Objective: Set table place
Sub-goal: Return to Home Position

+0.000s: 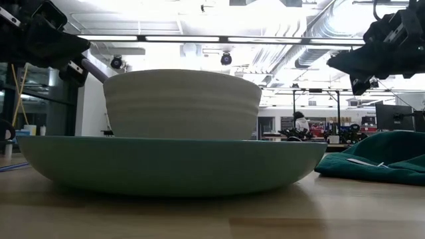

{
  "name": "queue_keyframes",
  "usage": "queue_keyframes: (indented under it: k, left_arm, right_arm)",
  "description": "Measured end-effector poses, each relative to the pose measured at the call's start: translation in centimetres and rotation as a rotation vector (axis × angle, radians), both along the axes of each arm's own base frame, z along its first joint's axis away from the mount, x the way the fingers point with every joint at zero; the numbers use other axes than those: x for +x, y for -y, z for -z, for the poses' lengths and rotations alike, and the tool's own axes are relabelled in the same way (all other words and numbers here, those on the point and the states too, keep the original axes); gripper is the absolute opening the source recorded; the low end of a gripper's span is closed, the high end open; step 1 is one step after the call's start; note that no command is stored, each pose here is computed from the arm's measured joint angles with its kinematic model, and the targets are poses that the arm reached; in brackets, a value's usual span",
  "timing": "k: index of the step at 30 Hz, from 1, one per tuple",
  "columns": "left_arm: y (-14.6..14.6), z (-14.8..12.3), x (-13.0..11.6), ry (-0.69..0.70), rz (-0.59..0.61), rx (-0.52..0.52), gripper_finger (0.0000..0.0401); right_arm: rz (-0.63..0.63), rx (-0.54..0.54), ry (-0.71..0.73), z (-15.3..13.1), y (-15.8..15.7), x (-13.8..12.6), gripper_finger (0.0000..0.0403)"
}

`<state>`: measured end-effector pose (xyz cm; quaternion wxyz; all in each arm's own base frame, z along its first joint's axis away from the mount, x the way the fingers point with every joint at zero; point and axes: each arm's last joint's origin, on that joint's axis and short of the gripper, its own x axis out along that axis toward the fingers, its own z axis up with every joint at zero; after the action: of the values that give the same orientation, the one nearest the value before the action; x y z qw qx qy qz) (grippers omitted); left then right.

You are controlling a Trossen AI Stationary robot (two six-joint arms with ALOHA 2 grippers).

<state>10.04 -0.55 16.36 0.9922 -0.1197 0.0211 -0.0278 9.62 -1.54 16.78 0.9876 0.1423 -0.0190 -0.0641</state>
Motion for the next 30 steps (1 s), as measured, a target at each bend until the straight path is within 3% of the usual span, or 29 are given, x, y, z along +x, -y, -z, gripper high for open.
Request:
queue_keyframes:
  k: [8,30]
  left_arm:
    - [0.0,0.0,0.0,0.0,0.0,0.0,0.0001]
    - [0.0,0.0,0.0,0.0,0.0,0.0,0.0001]
  right_arm:
    - [0.03,-0.061,-0.014,0.04,0.08,0.0,0.0]
    - [0.032,-0.059,-0.015,0.06,0.09,-0.01,0.0]
